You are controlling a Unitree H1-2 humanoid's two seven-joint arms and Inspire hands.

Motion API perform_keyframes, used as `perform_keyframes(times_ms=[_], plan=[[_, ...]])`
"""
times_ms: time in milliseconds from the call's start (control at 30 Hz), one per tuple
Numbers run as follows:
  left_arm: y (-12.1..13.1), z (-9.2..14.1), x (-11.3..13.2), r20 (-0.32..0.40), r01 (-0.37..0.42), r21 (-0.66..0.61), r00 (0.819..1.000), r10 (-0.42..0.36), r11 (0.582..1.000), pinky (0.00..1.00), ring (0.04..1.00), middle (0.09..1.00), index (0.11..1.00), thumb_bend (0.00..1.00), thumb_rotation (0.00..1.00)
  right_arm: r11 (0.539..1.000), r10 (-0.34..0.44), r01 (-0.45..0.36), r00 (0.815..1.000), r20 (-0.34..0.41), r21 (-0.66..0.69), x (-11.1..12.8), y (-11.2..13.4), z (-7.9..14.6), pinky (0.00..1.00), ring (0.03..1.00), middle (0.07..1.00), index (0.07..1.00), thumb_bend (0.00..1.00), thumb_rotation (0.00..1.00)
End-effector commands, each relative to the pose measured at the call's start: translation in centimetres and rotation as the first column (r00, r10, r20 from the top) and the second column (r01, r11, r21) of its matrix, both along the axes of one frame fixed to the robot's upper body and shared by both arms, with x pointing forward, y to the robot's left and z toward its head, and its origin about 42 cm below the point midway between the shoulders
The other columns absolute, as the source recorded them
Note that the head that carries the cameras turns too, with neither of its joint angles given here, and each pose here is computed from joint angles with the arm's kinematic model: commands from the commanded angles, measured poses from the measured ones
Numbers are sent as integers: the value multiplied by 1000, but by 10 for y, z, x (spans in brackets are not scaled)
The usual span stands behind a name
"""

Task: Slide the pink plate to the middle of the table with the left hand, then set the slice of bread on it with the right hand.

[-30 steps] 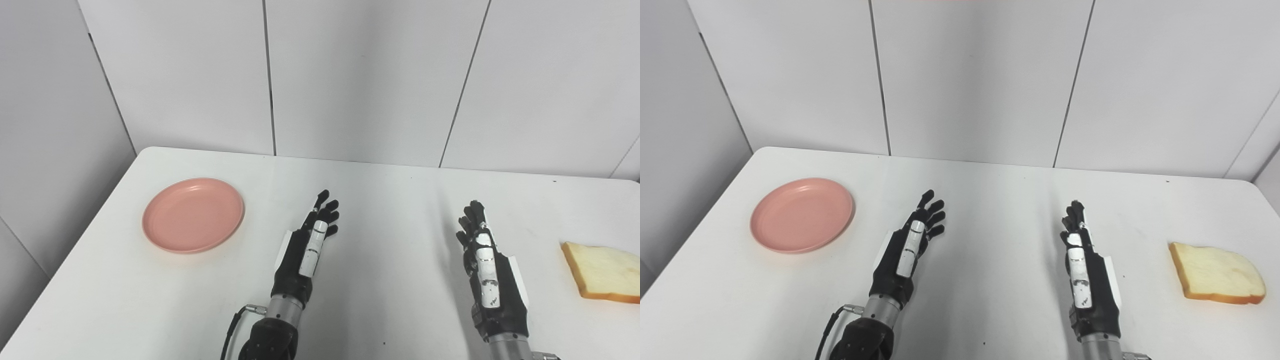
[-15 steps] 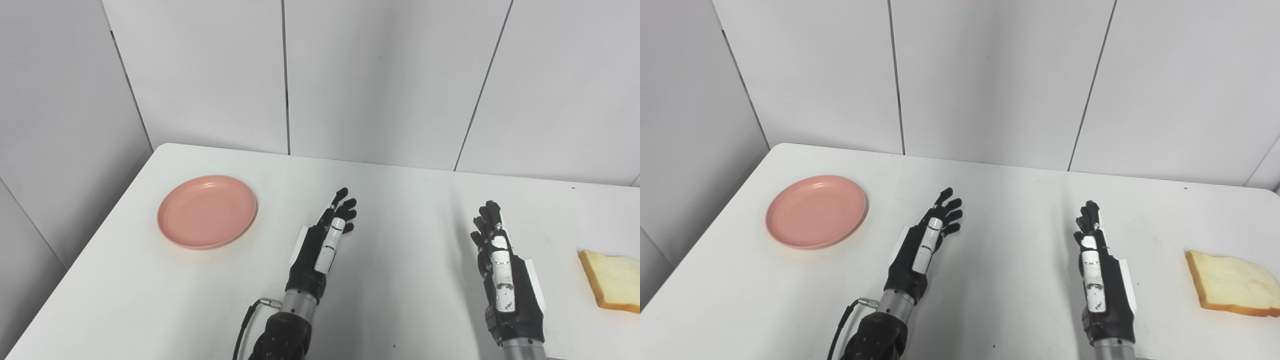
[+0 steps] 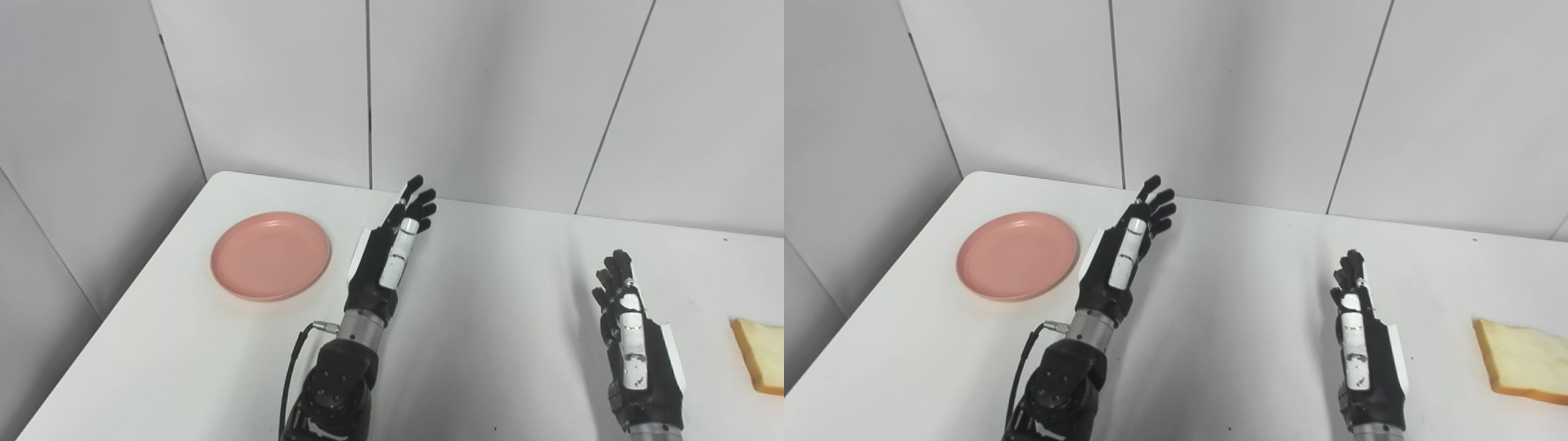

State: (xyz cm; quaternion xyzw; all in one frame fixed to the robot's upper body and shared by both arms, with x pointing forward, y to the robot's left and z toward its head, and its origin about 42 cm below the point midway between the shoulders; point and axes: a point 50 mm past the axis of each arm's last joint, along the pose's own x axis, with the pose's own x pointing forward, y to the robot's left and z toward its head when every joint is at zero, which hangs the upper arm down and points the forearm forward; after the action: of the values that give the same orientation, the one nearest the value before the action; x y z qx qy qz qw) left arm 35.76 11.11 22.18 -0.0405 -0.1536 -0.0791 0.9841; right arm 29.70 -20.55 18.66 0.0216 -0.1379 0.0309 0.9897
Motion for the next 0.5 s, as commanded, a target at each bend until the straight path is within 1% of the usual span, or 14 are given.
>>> perform_keyframes(times_ms=[0,100,233,367,467], plan=[[5,31,5,86,35,5,996,-35,999,942,919,940,942,713,981,1000,6,-7,998,66,12,3,4,16,1000,1000,1000,1000,432,1000],[15,48,6,108,47,4,993,-47,999,971,935,954,955,680,992,1000,5,-6,998,64,15,3,4,16,1000,1000,1000,1000,441,1000],[30,67,12,168,33,14,985,-35,999,993,936,959,966,670,1000,1000,0,0,998,63,6,3,3,17,1000,1000,1000,1000,443,1000],[49,76,17,197,-12,4,980,11,1000,978,936,957,959,684,993,1000,0,0,998,67,-1,4,1,17,1000,1000,1000,1000,428,1000],[60,82,19,201,-47,-11,978,49,999,974,935,955,953,691,979,1000,-1,1,998,69,-2,4,0,17,1000,1000,1000,1000,430,1000]])
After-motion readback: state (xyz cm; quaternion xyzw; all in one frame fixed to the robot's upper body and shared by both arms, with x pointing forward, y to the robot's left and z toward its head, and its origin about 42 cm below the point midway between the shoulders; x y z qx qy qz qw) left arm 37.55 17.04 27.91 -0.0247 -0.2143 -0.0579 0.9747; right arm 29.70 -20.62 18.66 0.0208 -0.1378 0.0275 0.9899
